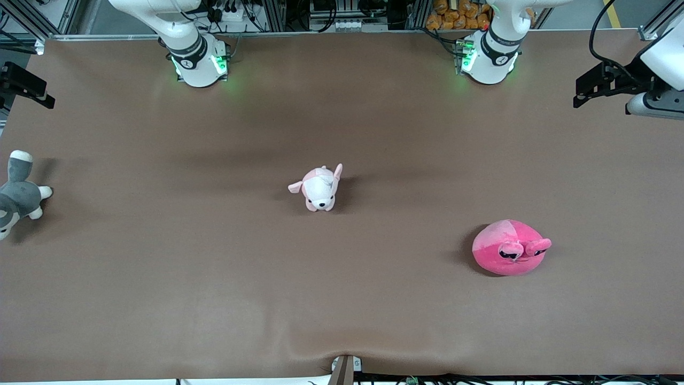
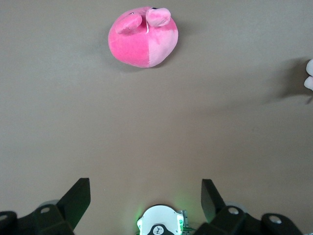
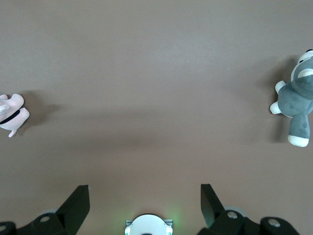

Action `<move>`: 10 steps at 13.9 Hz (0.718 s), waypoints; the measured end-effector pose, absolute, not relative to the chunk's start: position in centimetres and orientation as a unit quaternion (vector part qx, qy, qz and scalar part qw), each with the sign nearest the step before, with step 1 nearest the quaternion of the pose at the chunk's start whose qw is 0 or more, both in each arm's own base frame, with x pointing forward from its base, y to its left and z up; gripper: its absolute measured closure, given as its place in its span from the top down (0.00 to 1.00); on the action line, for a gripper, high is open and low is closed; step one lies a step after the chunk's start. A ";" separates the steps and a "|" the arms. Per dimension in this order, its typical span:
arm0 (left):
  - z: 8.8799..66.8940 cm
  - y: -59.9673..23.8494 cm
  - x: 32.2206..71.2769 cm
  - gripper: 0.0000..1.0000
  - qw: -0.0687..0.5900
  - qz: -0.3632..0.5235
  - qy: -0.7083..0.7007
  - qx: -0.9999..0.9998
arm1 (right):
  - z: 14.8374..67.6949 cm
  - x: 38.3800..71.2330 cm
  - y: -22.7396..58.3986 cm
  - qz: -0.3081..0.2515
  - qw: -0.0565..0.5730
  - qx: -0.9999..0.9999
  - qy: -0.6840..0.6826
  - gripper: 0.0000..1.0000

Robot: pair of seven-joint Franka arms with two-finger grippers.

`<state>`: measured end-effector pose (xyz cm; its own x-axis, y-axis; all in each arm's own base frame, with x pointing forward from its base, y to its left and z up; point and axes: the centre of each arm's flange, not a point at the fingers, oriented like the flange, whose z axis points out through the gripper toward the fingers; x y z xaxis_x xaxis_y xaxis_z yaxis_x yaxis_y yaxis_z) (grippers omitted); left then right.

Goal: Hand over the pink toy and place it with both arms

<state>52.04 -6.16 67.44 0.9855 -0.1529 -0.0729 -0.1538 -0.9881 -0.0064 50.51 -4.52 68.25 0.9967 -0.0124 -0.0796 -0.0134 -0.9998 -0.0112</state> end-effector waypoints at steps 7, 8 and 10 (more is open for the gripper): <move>67.3 -6.2 52.0 1.00 0.006 0.037 0.077 -0.996 | 68.2 50.5 -4.5 0.040 0.006 -0.999 0.006 1.00; 67.2 -6.2 52.1 1.00 0.006 0.039 0.077 -0.996 | 68.2 50.5 -4.5 0.040 0.006 -0.999 0.006 1.00; 66.7 -6.1 52.4 1.00 0.006 0.043 0.077 -0.996 | 68.2 50.5 -4.5 0.041 0.006 -0.999 0.006 1.00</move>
<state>52.36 -6.13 66.71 0.9845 -0.1522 -0.0875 -0.1532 -0.9882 -0.0048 50.53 -4.48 68.19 0.9966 -0.0117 -0.0816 -0.0126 -0.9999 -0.0113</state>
